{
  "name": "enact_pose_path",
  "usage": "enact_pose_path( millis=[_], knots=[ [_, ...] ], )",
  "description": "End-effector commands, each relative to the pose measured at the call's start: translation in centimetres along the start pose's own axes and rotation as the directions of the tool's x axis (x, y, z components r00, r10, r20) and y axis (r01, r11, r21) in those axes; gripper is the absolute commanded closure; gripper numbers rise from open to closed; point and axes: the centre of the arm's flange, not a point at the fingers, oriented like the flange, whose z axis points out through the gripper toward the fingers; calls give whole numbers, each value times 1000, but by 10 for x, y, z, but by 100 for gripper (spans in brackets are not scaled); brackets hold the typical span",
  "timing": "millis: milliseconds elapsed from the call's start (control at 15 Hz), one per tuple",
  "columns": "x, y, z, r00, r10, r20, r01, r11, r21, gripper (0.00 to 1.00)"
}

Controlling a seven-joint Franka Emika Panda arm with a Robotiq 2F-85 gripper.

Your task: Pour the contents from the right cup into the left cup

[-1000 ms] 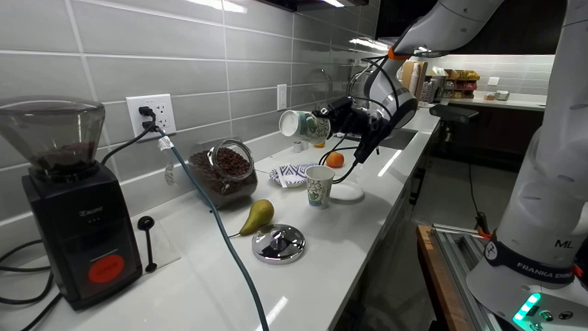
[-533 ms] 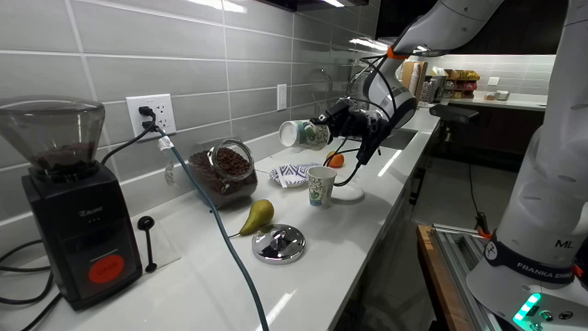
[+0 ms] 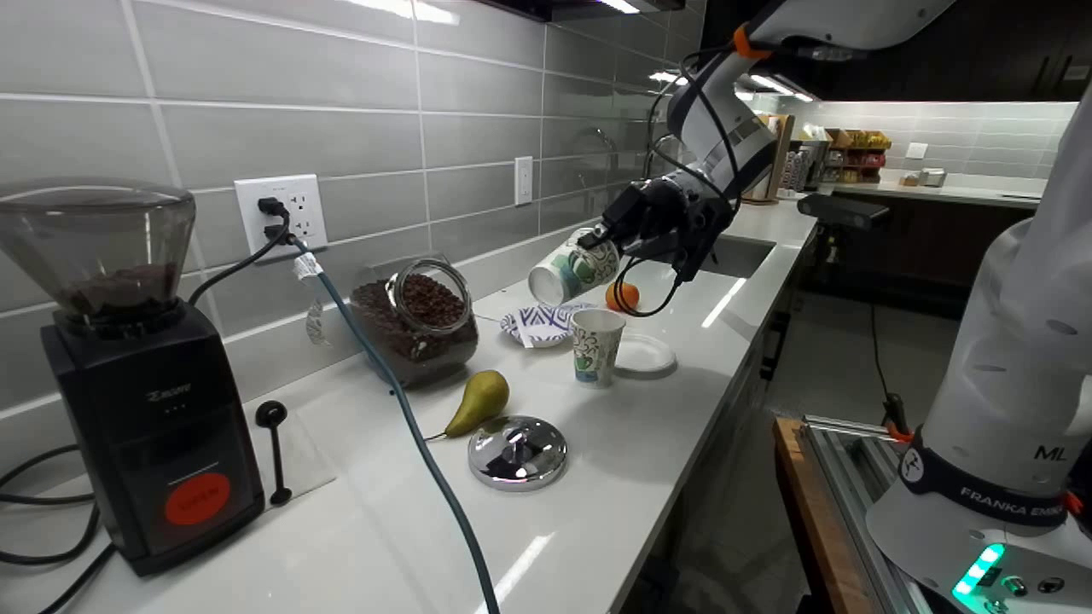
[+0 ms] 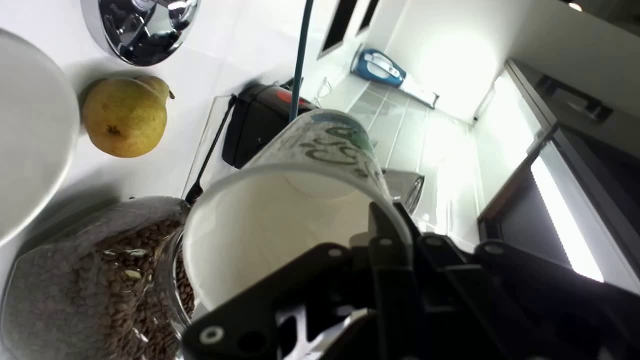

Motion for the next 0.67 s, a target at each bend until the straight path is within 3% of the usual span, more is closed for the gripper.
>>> enact_pose_path(
  millis=[0,267,600],
  knots=[
    [4,-73,6,987,-65,148,83,989,-125,99],
    [10,-118,9,945,-89,316,175,951,-255,99],
    [8,-139,-2,868,-60,493,291,865,-408,99]
  ],
)
